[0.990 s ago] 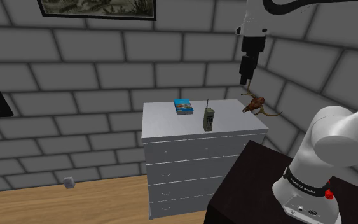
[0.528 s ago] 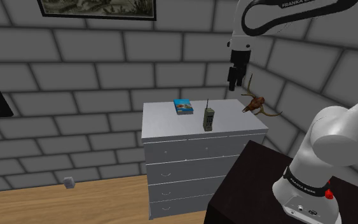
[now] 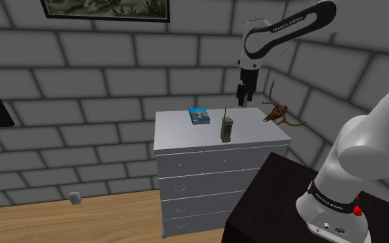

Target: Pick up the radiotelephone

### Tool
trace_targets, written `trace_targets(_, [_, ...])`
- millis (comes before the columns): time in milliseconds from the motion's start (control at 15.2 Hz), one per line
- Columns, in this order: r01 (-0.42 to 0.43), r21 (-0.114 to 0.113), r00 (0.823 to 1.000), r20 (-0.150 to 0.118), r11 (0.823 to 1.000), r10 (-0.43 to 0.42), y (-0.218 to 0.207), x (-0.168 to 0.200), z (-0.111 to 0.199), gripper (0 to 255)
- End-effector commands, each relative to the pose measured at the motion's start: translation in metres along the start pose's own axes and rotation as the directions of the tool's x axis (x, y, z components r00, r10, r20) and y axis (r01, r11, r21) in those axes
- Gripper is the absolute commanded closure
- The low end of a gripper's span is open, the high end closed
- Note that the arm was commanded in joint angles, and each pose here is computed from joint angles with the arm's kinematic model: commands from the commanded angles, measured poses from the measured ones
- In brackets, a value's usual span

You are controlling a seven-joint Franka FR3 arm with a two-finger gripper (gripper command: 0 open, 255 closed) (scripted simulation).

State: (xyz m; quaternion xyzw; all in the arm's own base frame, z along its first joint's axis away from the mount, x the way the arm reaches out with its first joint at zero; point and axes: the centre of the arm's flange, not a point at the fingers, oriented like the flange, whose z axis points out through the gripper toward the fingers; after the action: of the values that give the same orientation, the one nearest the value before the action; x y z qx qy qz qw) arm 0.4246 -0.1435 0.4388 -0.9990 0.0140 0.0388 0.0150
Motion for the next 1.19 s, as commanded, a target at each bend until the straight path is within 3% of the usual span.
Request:
trace_targets(0, [-0.012,0.001,1.000,-0.001,1.000,0.012,0.015,0.016,0.017,0])
trace_targets(1122, [-0.112,0.014,0.994,0.001,0.994,0.112,0.143,0.140,0.155,0])
